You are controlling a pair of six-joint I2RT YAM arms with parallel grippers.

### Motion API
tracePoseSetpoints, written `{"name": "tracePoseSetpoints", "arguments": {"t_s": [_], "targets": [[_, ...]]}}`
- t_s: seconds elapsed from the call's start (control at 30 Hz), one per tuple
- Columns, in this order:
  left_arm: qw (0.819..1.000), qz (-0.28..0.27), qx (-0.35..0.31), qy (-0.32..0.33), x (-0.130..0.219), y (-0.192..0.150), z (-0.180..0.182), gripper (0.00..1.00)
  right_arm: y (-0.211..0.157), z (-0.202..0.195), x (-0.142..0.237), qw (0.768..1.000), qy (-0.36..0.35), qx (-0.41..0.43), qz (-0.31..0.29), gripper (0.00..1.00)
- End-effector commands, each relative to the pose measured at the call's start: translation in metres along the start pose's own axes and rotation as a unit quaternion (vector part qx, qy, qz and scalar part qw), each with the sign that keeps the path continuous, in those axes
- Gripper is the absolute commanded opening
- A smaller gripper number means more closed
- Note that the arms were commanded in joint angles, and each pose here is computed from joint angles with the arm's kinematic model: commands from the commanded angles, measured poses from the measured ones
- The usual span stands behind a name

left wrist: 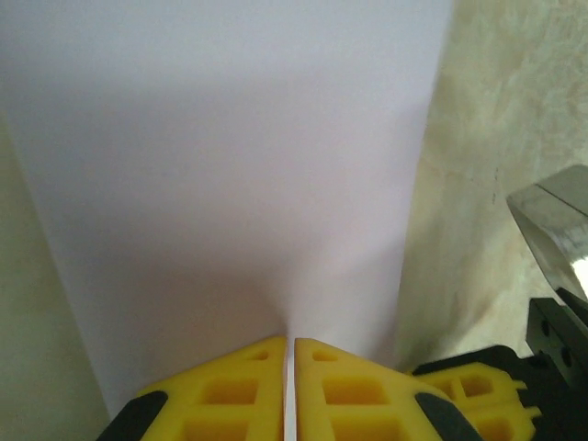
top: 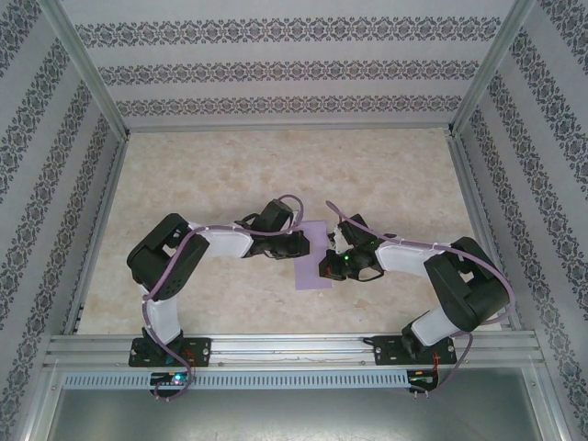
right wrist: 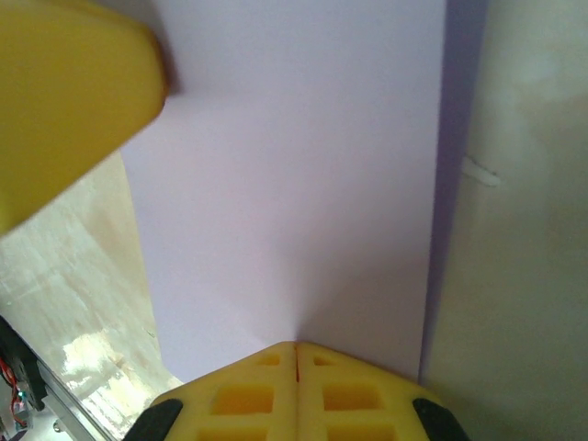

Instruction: Fold a paper plane with a square sheet of paper (fold left side to right side)

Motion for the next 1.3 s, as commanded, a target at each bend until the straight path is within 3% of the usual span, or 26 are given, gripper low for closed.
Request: {"name": "tracePoseSetpoints", "arguments": {"t_s": [0.0,0.57,1.27], "targets": [[1.000,0.006,-0.009,-0.002,-0.005,0.003,0.005,0.10,-0.010,-0.046,-0.009,0.995,-0.099,-0.019,0.004,0.00],[0.998,-0.014,0.024,0.048,0.002,-0.001,0.051,0.10,-0.012,-0.063,-0.004,0.990,-0.142,-0.020,0.000,0.00],[0.995,-0.049,0.025,0.082,0.022,0.055,0.085,0.10,-0.010,-0.059,-0.002,0.990,-0.137,-0.019,-0.002,0.00]]}}
Point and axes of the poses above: each hand's point on the last joint's axis, 136 mm out from that joint toward the fingers, its own x axis back along the fingers, its own z axis along the line the jaws close on, y = z × x, the point moved 2 cm from there along x, back along the fingers, and after that the axes turned 11 degrees about -x, right-handed, at the moved point
